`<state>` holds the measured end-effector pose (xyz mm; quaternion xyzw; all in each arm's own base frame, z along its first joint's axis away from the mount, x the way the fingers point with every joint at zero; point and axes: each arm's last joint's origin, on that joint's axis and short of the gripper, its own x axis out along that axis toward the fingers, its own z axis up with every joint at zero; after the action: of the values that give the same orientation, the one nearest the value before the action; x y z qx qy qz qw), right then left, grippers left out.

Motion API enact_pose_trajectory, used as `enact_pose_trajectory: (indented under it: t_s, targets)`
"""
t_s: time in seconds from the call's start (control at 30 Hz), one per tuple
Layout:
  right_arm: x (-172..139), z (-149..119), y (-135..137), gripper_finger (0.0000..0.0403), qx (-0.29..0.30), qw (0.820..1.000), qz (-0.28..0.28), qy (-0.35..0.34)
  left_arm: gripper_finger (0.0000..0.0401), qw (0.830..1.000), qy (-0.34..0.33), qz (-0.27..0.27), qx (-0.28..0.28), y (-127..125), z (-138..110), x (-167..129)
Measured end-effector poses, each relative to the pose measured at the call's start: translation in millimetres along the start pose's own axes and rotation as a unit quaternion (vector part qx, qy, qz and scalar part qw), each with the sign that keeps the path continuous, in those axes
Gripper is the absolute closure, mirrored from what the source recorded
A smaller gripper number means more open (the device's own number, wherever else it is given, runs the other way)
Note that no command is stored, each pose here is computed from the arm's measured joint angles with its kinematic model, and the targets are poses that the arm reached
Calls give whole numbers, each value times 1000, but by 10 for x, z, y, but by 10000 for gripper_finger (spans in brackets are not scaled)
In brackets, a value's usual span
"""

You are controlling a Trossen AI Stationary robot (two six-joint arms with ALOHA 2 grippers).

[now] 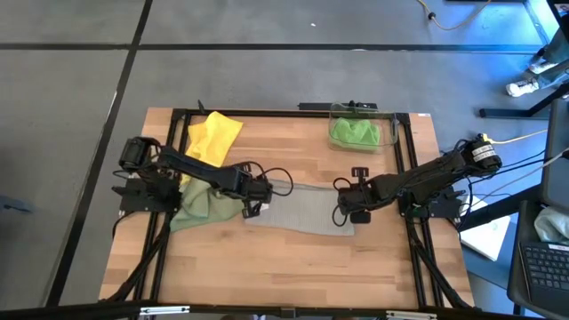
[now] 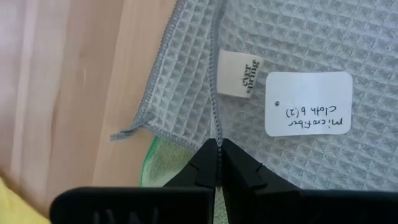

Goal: Fold microfiber towels
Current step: Fold the gray cloth

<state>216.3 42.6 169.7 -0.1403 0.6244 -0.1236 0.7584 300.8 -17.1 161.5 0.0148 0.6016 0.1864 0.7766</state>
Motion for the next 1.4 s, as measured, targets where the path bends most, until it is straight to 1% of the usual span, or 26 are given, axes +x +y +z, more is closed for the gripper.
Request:
enact_pose_trajectory:
  t_s: [0.07, 0.2, 0.33, 0.57, 0.73, 0.9, 1.1, 1.27, 1.4]
  targets:
    - [5, 3, -15, 387, 5, 1000, -4, 0, 399, 1000, 1, 2, 0, 1, -2, 3]
    - [12, 5, -31, 387, 9, 1000, -3, 2, 397, 999, -9, 31, -1, 17, 6, 2]
    - [18, 7, -31, 387, 9, 1000, -3, 3, 398, 999, -14, 46, -2, 27, 9, 2]
    - [21, 6, -29, 387, 10, 1000, -2, 4, 397, 999, -13, 52, -2, 32, 4, 2]
    - [22, -3, -49, 387, 21, 999, -32, 4, 399, 997, -13, 72, -1, 46, -4, 0]
    - [26, -2, -60, 387, 24, 999, -33, 5, 399, 995, -19, 93, -4, 80, 7, 6]
    - [26, -2, -61, 387, 26, 999, -33, 5, 391, 997, -23, 77, -17, 108, 34, 26]
    - [26, -2, -61, 387, 26, 999, -33, 5, 374, 999, -24, 43, -23, 75, -36, 119]
    - [26, -1, -62, 375, 26, 999, -35, 4, 353, 998, -11, 57, -38, 86, -135, 187]
